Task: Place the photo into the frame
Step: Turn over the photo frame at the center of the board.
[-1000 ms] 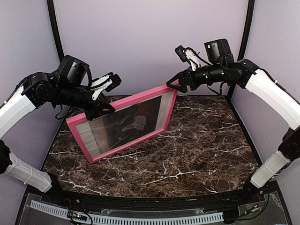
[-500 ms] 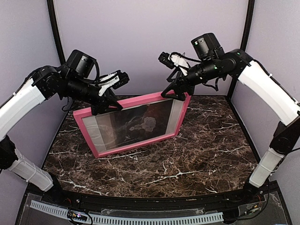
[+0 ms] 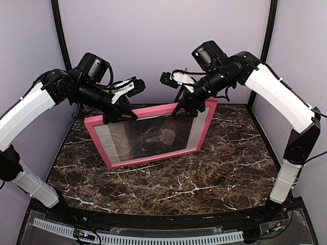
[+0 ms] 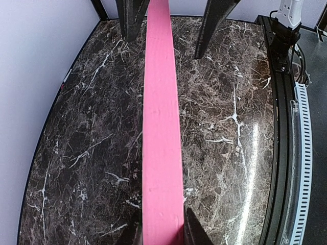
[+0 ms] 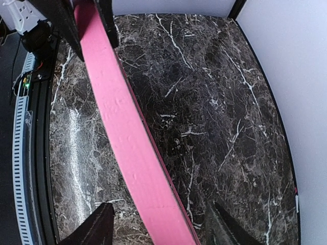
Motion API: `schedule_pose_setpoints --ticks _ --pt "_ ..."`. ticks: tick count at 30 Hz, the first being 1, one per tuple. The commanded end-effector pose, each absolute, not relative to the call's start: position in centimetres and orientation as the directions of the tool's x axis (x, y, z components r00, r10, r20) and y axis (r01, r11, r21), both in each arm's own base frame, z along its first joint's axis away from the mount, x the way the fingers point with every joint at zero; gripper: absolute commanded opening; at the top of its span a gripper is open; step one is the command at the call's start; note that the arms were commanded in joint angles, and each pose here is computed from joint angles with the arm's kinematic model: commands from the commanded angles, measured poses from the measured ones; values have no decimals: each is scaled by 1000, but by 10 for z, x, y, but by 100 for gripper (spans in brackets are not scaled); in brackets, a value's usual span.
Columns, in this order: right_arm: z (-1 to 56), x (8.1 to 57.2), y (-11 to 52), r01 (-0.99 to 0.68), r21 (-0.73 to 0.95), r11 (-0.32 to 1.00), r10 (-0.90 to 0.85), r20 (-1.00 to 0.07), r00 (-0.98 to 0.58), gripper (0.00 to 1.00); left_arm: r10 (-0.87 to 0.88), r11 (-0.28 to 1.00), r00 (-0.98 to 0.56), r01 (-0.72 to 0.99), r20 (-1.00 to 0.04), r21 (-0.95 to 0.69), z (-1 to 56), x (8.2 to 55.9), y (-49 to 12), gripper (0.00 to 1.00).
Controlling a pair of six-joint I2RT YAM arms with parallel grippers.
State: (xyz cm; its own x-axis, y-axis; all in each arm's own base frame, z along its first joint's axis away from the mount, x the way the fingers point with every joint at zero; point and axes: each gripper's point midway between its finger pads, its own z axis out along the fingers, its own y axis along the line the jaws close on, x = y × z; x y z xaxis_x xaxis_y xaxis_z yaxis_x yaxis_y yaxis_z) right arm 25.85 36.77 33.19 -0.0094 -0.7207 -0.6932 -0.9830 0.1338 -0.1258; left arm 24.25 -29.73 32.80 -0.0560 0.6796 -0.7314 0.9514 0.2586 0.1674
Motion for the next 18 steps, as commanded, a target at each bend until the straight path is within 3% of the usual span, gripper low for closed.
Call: schedule_pose_setpoints --ticks 1,5,12,16,18 --pt "326 257 368 -982 -128 138 -742 -671 -17 57 605 223 39 950 -795 217 362 243 -308 0" --pt "321 262 369 -979 -135 155 -754 -657 -29 43 605 224 38 951 -796 215 361 243 -308 0" --pt "310 269 368 -972 -150 179 -779 -625 -47 38 605 225 36 950 -795 215 360 242 -307 0" --pt "309 271 368 -971 -156 182 -783 -621 -47 13 606 237 32 947 -795 218 356 243 -305 0" --pt "310 271 367 -969 -163 184 -783 -620 -44 0 602 262 29 937 -798 232 356 246 -303 6"
